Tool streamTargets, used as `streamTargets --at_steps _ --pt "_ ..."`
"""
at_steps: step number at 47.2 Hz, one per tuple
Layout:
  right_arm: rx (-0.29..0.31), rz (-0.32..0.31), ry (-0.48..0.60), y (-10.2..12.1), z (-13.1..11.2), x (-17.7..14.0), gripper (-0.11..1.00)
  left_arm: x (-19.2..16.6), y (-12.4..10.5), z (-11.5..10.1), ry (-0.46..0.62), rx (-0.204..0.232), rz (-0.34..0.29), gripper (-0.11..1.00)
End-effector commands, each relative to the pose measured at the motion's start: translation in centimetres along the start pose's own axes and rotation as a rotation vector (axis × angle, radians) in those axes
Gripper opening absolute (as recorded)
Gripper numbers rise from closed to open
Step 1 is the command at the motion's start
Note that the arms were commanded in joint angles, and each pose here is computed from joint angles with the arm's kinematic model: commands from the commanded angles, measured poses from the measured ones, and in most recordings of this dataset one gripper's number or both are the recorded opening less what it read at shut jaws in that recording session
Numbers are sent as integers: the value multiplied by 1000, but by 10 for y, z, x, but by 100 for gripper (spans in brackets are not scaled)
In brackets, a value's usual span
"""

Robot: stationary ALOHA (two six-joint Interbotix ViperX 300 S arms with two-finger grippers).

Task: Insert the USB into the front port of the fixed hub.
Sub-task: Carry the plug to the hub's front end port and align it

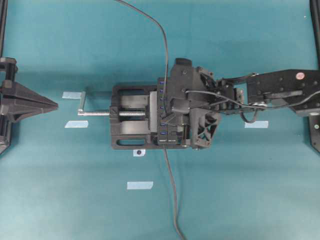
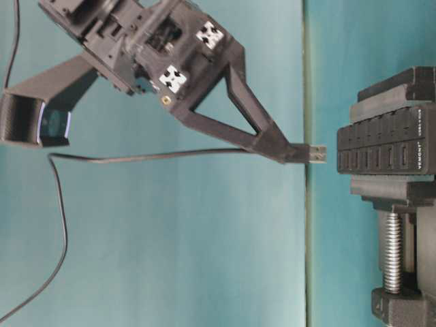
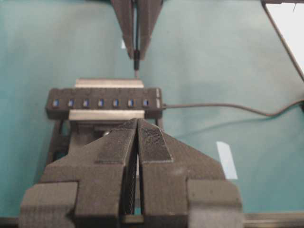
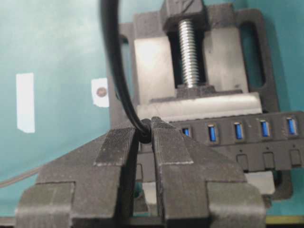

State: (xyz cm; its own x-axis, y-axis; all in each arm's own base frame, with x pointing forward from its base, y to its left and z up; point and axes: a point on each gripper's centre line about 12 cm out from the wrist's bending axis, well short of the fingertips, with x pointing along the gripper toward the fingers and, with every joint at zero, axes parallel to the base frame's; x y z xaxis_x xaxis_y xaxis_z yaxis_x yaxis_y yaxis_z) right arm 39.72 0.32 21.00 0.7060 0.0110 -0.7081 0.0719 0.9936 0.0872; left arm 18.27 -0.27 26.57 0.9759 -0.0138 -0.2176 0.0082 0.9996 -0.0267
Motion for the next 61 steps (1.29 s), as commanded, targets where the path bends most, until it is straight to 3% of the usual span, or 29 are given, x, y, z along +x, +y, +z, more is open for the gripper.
streamTargets --at_steps 1,61 --pt "6 12 -43 6 15 -3 5 0 0 6 -15 0 -2 0" --pt "-14 20 51 15 -5 24 5 0 0 5 -14 0 0 0"
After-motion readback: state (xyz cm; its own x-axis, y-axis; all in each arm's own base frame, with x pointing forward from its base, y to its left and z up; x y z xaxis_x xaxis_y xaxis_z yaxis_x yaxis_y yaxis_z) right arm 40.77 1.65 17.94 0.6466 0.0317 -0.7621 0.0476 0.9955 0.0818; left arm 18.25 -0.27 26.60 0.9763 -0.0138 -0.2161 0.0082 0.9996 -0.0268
